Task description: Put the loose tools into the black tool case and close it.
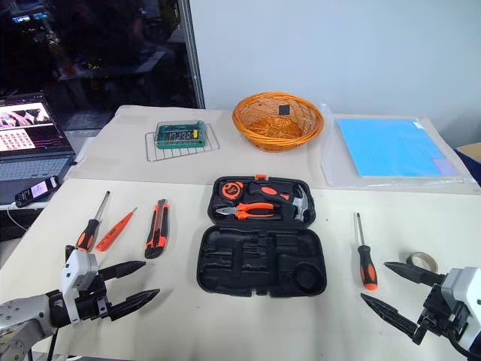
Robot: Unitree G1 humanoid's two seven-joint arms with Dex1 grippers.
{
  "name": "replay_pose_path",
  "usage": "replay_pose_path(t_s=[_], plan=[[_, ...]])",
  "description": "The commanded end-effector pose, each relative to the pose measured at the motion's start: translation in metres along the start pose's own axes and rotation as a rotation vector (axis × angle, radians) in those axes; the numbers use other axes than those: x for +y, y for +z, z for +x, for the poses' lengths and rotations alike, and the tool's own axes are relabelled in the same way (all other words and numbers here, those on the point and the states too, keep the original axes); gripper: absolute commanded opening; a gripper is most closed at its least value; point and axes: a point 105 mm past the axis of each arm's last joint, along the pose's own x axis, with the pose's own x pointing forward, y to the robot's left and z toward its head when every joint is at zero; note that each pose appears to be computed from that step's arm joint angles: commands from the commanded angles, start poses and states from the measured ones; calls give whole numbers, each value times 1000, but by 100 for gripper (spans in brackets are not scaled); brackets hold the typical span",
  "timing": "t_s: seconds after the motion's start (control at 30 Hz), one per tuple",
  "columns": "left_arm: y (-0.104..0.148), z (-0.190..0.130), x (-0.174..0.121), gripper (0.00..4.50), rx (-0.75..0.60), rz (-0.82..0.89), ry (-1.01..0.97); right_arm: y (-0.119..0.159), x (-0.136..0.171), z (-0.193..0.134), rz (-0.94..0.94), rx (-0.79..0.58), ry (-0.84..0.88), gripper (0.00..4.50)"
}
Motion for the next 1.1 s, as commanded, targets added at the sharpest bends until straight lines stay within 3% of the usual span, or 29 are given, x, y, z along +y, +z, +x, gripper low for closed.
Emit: replay_pose_path(t_s=[0.03,0.13,0.23,0.43,0.63,0.73,1.0,1.03,1.1], plan=[[16,-8,27,450,-95,2,185,22,-1,12,-62,-109,8,447],[29,-40,89,450,-215,-118,622,67,13,43,-86,-304,137,447],[24,-56,117,450,-96,-162,837,81,24,54,-112,-330,235,447],[35,-70,150,450,45,-277,918,115,41,74,-178,-390,420,447],[36,-51,152,450,174,-304,874,127,46,83,-218,-409,458,447],[27,-40,145,387,246,-326,825,128,47,85,-220,-408,457,450],[34,-41,142,93,204,-319,842,125,48,86,-208,-403,441,450],[40,-40,142,86,173,-300,832,124,48,87,-205,-403,437,450],[79,-34,138,86,7,-199,747,122,46,86,-187,-404,414,450]])
